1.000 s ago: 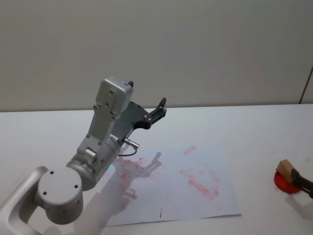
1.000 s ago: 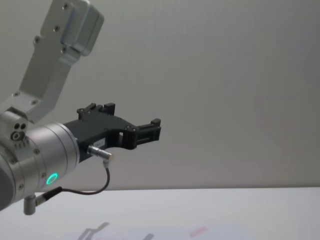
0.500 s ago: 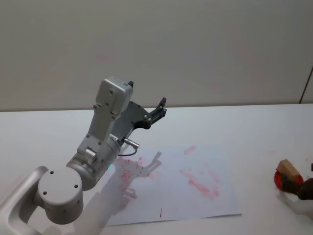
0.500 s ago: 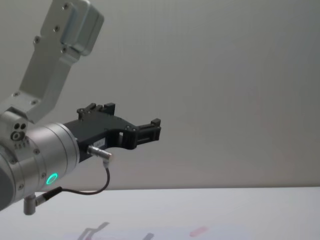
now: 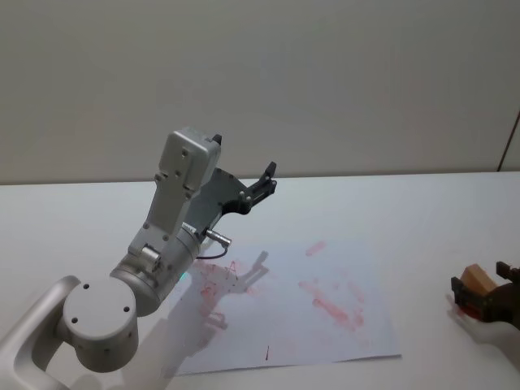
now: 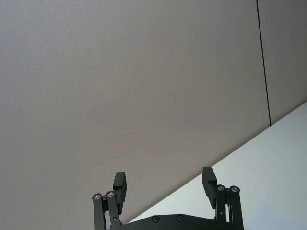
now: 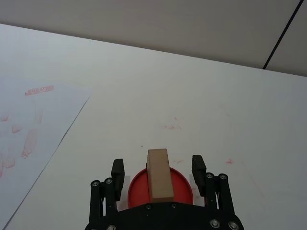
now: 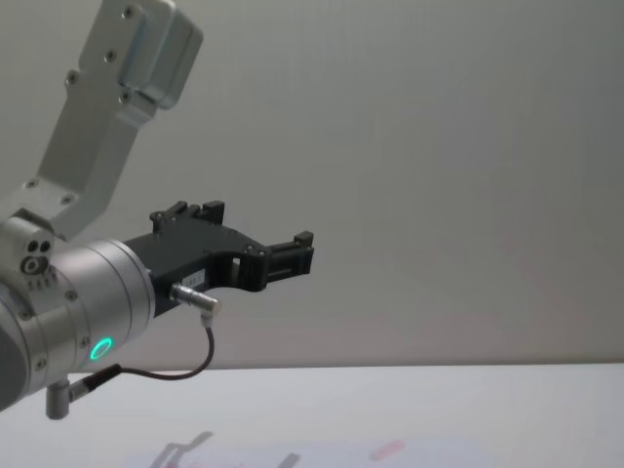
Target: Use the one hand to pick up the stamp and affix it onto the A4 paper.
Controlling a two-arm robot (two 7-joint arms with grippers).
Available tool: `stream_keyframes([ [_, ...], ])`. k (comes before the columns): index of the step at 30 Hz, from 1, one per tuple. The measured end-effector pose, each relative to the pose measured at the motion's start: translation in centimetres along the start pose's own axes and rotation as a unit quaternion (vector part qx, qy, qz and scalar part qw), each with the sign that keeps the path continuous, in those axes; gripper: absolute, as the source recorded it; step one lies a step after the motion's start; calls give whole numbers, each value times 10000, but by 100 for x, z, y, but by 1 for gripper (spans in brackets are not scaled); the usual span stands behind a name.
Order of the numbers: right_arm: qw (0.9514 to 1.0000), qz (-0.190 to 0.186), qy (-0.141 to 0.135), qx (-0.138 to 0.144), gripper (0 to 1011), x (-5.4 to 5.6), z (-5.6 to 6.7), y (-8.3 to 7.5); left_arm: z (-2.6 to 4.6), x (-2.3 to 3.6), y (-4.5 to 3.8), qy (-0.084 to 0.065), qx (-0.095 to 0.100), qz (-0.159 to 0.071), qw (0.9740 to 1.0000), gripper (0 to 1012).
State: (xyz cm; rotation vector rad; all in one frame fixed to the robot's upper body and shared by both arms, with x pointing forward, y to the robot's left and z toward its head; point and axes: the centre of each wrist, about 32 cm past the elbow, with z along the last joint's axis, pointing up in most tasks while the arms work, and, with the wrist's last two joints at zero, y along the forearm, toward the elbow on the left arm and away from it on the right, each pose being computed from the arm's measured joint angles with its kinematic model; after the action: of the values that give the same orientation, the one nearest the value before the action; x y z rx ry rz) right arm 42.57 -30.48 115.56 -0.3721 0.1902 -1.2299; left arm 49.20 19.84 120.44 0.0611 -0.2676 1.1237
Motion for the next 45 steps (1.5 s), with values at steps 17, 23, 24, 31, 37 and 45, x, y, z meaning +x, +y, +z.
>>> stream_keyframes([
  [17, 10000, 60, -64, 17, 402, -7, 19, 73, 0, 0, 0, 0, 0, 0, 10000, 1001],
  [23, 9999, 66, -74, 18, 222, -8, 22, 82, 0, 0, 0, 0, 0, 0, 10000, 1001],
  [24, 9999, 67, -75, 18, 216, -8, 22, 82, 0, 0, 0, 0, 0, 0, 10000, 1001],
  [31, 9999, 55, -98, 48, 216, -7, 23, 78, 0, 0, 0, 0, 0, 0, 10000, 1001],
  [37, 9996, 67, -152, 237, 216, -17, 73, 74, 0, 0, 0, 0, 0, 0, 10000, 1001],
  [45, 9969, 374, -181, 671, 216, -84, 243, 129, 0, 0, 0, 0, 0, 0, 10000, 1001],
])
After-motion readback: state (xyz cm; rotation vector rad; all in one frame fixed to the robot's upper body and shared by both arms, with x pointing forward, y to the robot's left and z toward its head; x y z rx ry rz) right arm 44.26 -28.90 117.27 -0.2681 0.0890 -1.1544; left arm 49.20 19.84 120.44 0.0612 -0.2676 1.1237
